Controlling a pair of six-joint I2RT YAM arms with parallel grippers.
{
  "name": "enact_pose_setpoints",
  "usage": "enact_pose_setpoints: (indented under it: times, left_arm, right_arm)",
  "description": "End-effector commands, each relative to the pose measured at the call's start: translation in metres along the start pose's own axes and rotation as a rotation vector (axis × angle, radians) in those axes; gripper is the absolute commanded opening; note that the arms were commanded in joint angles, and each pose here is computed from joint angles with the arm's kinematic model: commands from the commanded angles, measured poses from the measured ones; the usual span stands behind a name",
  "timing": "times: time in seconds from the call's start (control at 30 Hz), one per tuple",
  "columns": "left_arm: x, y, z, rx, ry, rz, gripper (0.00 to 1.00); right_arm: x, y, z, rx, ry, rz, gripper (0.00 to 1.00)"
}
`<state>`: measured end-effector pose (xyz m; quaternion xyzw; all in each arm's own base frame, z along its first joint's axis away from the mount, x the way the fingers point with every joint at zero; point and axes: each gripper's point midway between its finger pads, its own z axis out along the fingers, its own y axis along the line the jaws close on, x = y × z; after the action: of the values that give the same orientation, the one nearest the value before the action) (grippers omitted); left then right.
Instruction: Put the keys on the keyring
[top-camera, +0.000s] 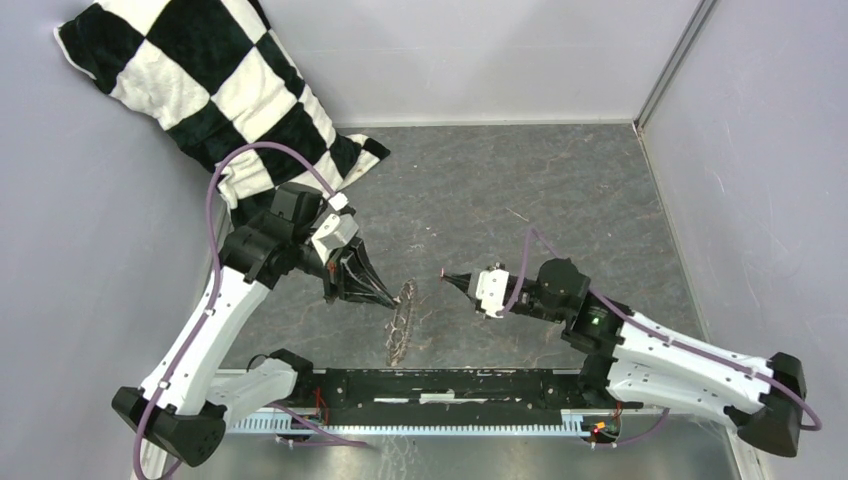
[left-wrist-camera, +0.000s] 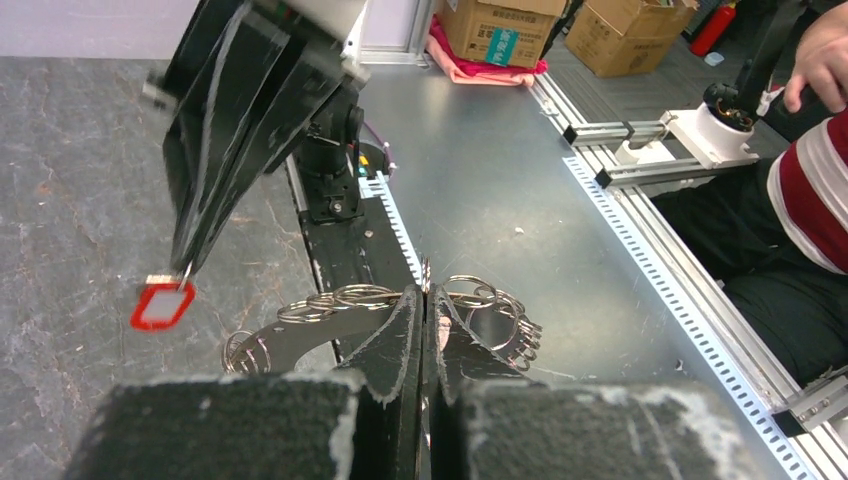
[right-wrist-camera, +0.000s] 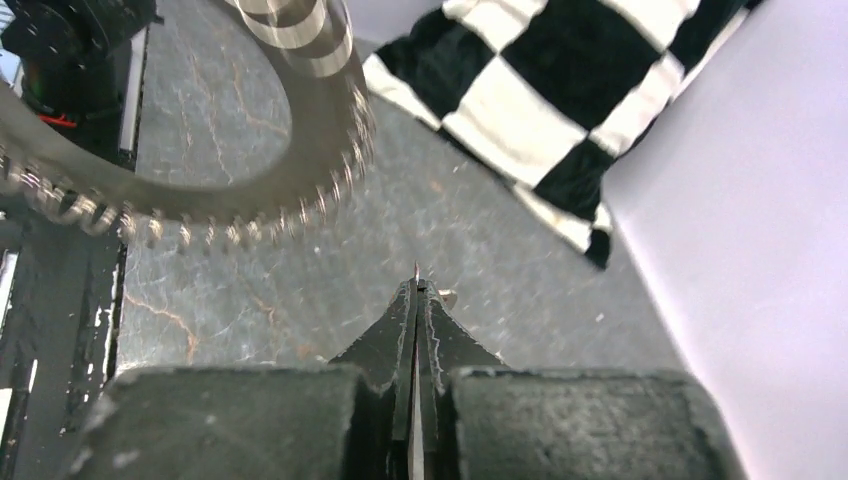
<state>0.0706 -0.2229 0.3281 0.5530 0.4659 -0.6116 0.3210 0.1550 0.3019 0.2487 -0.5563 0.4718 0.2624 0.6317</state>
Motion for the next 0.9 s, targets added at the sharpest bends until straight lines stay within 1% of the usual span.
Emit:
enact_pose_setpoints:
  times: [0.0, 0.1, 0.2, 0.23, 0.27, 0.3, 0.4, 0.5, 0.63, 0.77, 0.87]
  left_arm:
    - [-0.027, -0.011, 0.0, 0.073, -0.059, -0.002, 0.02]
    - [-0.032, -0.008, 0.0, 0.091, -0.07, -0.032, 0.02]
    - [-0.04, -0.005, 0.0, 0.091, -0.076, -0.061, 0.02]
    - [-0.044, -0.004, 0.0, 0.09, -0.079, -0.068, 0.02]
    - [-0.046, -0.003, 0.0, 0.088, -0.082, -0.105, 0.02]
    - [-0.051, -0.003, 0.0, 0.085, -0.084, -0.102, 0.02]
    - [-0.065, 0.0, 0.0, 0.082, -0.089, -0.084, 0.02]
    - [-0.076, -0.002, 0.0, 0.087, -0.088, -0.038, 0.02]
    - [-0.079, -0.005, 0.003, 0.105, -0.084, -0.028, 0.02]
    - [-0.09, -0.01, 0.005, 0.122, -0.081, 0.027, 0.02]
    - [-0.094, -0.014, 0.006, 0.128, -0.08, 0.034, 0.02]
  right_arm:
    - [-0.053, -0.008, -0.01, -0.08, -0.004, -0.18, 0.01]
    - [-0.09, -0.012, -0.011, -0.11, -0.027, -0.283, 0.01]
    - [-0.117, -0.013, -0.013, -0.127, -0.041, -0.376, 0.01]
    - [-0.124, -0.013, -0.014, -0.131, -0.049, -0.399, 0.01]
    - [-0.129, -0.015, -0.016, -0.131, -0.057, -0.414, 0.01]
    - [-0.136, -0.017, -0.017, -0.128, -0.067, -0.431, 0.01]
    - [-0.14, -0.013, -0.022, -0.126, -0.072, -0.498, 0.01]
    - [-0.141, -0.016, -0.027, -0.102, -0.079, -0.528, 0.01]
    - [-0.143, -0.023, -0.03, -0.034, -0.123, -0.572, 0.01]
    - [-0.147, -0.024, -0.028, 0.002, -0.14, -0.59, 0.01]
    - [-0.157, -0.027, -0.028, 0.021, -0.175, -0.58, 0.01]
